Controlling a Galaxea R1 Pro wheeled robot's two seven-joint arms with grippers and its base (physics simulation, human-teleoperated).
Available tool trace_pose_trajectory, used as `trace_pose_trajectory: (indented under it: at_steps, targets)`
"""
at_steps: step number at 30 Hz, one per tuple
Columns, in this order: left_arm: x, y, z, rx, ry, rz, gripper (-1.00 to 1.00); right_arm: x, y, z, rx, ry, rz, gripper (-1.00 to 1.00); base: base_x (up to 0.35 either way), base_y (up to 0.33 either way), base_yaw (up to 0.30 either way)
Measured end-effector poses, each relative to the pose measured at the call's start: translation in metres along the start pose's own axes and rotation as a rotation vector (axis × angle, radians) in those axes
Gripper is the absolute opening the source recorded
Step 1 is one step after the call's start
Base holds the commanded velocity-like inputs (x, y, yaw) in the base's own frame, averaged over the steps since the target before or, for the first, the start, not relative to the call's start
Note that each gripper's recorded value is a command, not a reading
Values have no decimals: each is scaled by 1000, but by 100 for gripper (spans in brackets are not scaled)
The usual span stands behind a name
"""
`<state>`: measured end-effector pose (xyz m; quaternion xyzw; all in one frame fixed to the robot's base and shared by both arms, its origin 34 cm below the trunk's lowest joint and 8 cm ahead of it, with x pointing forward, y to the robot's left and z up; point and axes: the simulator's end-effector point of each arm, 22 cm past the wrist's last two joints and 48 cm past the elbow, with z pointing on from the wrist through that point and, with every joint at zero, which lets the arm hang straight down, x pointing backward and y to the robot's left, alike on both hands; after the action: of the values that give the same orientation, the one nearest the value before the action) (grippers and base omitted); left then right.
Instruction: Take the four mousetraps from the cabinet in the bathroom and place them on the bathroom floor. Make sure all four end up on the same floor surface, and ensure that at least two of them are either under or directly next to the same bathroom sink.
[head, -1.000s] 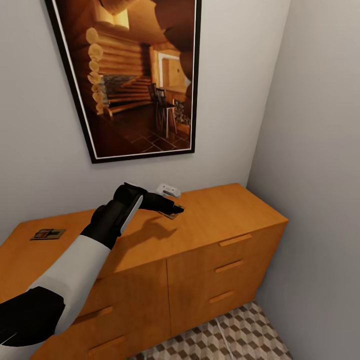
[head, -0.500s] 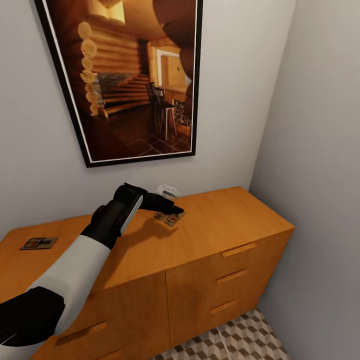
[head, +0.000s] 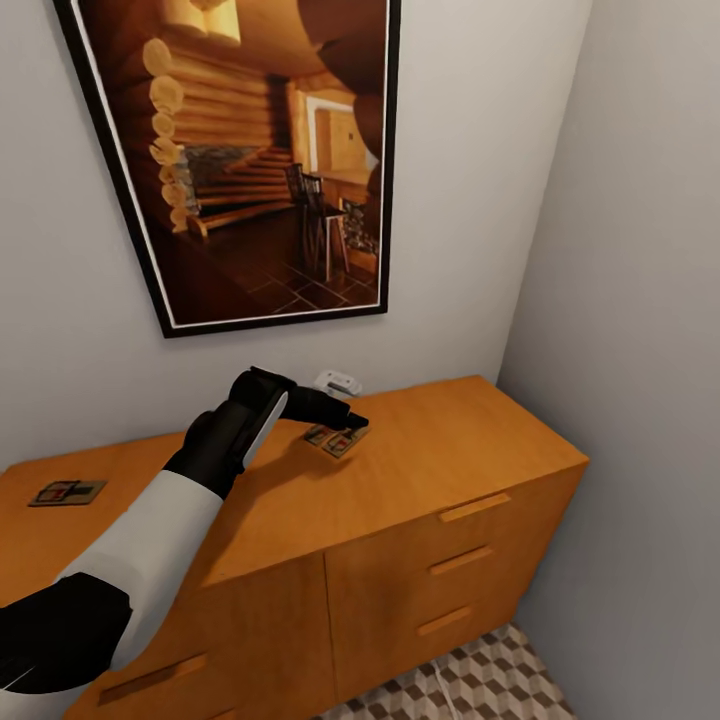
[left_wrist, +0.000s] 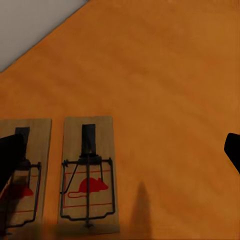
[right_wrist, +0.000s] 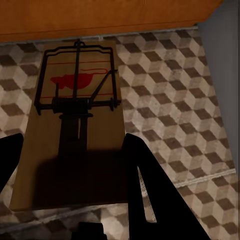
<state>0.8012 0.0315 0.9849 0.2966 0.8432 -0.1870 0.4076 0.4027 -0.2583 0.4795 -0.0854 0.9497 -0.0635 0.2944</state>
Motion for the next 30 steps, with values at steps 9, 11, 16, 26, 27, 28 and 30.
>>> trace_pose_trajectory:
  at_steps: [9, 11, 16, 26, 27, 28, 30]
  targets:
    - [5, 0, 4, 3, 14, -6, 100, 0, 0, 0, 0, 1, 1, -100, 23, -21, 0]
    - [8, -1, 6, 6, 20, -10, 100, 0, 0, 0, 0, 1, 1, -100, 3, -3, 0]
    - [15, -1, 11, 9, 39, -21, 100, 0, 0, 0, 0, 0, 1, -100, 1, -1, 0]
    - [24, -3, 17, 19, 62, -36, 100, 0, 0, 0, 0, 0, 1, -100, 0, 0, 0]
    - [24, -4, 18, 20, 61, -36, 100, 0, 0, 0, 0, 0, 1, -100, 0, 0, 0]
    - [24, -4, 18, 21, 60, -35, 100, 0, 0, 0, 0, 0, 1, -100, 0, 0, 0]
    - [23, -5, 19, 22, 52, -31, 100, 0, 0, 0, 0, 0, 1, -100, 0, 0, 0]
